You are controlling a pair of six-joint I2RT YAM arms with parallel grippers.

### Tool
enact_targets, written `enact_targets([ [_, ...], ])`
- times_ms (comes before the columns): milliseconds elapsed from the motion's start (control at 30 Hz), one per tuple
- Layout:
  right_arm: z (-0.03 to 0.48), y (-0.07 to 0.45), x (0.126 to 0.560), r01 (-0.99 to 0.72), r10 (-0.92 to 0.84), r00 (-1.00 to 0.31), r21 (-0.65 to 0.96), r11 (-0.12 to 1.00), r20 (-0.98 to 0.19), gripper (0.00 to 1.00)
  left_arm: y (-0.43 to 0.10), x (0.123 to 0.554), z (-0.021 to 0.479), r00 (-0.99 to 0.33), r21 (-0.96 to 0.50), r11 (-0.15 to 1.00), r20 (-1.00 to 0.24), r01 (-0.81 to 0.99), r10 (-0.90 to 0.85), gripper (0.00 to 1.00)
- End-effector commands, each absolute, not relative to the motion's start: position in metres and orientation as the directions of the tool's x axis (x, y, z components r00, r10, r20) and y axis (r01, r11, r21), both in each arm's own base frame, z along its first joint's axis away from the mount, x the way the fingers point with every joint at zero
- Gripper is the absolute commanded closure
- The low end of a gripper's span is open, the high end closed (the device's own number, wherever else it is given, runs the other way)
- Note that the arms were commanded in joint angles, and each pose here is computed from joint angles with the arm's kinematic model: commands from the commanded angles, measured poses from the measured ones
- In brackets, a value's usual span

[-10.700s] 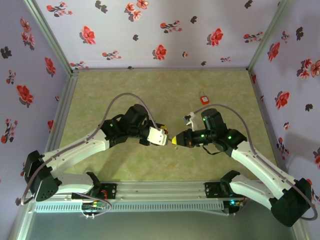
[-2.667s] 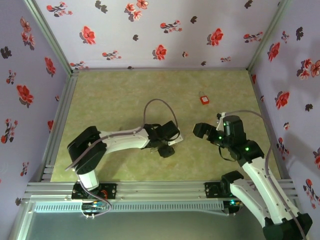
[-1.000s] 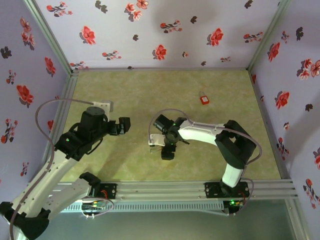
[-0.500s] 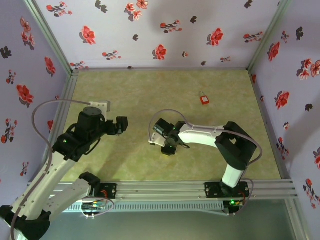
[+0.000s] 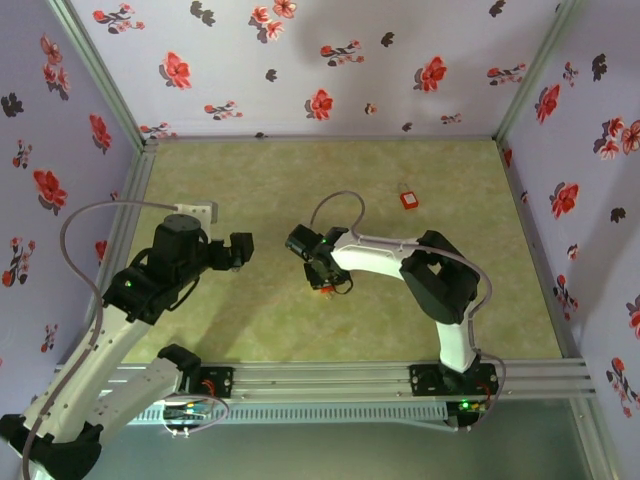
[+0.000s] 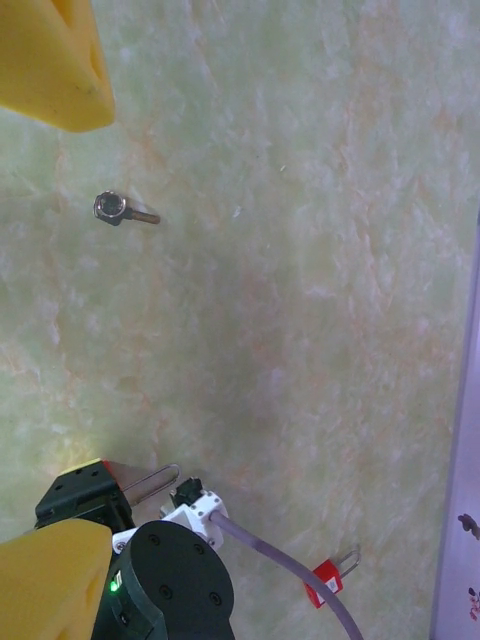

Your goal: Unlock with the key

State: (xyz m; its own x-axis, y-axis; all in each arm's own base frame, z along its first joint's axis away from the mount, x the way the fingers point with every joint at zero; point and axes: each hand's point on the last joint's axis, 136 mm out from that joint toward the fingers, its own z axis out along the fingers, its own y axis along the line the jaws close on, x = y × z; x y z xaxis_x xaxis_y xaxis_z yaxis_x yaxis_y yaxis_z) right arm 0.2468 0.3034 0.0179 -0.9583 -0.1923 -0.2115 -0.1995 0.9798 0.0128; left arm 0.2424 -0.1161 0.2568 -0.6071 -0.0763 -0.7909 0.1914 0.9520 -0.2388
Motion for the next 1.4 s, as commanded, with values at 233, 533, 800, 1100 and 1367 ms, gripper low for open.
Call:
enact_targets([
  [233,0.024,0.303,0.259,0.003,0.021,-0.963,0.068,0.998,-0.27,0.63,-0.109,0.241,0.253,-0.617,-0.251,0.957,-0.779,0.145,-0.111,0.0],
  [533,0.091,0.309,0.26,-0.057,0.019,-0.935,0.2,0.978,-0.354,0.34,-0.114,0.243,0.243,-0.637,-0.264,0.953,-0.762,0.147,-0.113,0.0],
  [800,0.141,0.264,0.261,-0.133,-0.03,-0.908,0.22,0.966,-0.419,0.26,-0.115,0.25,0.188,-0.8,-0.217,0.975,-0.593,0.052,-0.09,0.04],
  [1100,0.151,0.243,0.244,-0.219,-0.09,-0.881,0.233,0.947,-0.464,0.2,-0.085,0.258,0.096,-0.873,-0.333,0.901,-0.303,-0.279,-0.383,0.31],
  [1367,0.14,0.236,0.232,-0.21,-0.066,-0.887,0.273,0.939,-0.457,0.21,-0.083,0.281,0.063,-0.856,-0.353,0.864,-0.244,-0.361,-0.457,0.46],
])
